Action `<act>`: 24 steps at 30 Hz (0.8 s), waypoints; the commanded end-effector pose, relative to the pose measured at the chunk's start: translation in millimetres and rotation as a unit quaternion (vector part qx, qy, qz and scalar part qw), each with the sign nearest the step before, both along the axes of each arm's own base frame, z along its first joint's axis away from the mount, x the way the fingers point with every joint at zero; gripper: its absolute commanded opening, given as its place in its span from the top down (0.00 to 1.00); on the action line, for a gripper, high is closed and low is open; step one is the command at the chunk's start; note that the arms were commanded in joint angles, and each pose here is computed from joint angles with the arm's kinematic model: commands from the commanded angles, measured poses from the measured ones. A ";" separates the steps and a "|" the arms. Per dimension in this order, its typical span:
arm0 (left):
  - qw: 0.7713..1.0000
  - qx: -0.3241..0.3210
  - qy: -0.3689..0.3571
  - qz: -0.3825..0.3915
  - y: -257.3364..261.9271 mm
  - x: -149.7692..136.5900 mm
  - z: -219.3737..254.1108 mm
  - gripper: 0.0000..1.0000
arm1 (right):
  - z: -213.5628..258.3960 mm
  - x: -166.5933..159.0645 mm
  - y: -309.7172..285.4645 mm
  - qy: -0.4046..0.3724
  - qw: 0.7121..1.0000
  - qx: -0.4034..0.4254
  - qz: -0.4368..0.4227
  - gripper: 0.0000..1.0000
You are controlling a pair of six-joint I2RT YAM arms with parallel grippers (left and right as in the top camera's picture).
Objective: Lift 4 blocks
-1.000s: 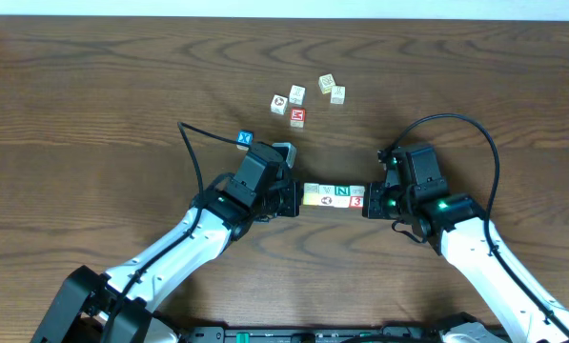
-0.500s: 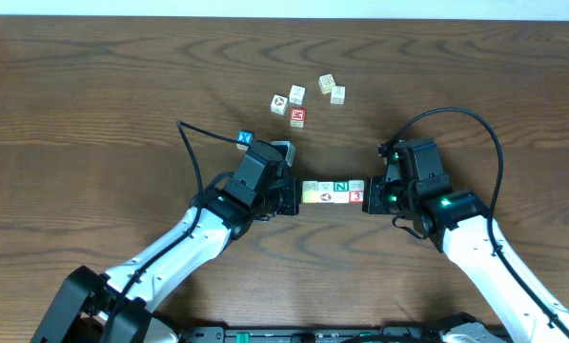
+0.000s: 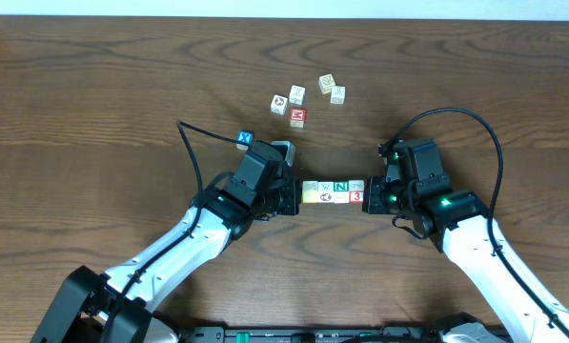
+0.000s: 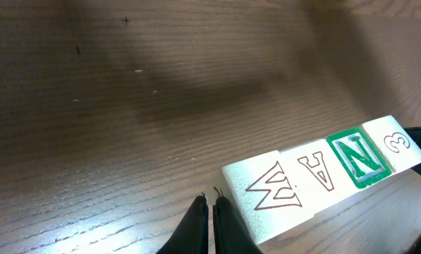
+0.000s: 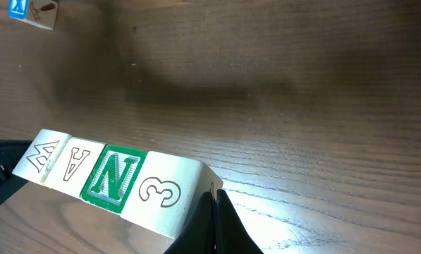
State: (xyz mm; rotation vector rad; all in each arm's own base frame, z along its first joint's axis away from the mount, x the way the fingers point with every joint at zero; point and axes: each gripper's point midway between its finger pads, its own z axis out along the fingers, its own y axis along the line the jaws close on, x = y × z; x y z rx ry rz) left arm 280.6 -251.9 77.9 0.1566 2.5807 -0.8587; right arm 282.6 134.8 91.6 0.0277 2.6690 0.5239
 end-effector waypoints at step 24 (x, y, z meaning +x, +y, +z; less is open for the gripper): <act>0.995 -0.076 -0.029 -0.061 -38.1 -1.6 52.1 0.93 | 34.2 -6.5 43.7 -0.010 0.993 0.089 0.073 0.99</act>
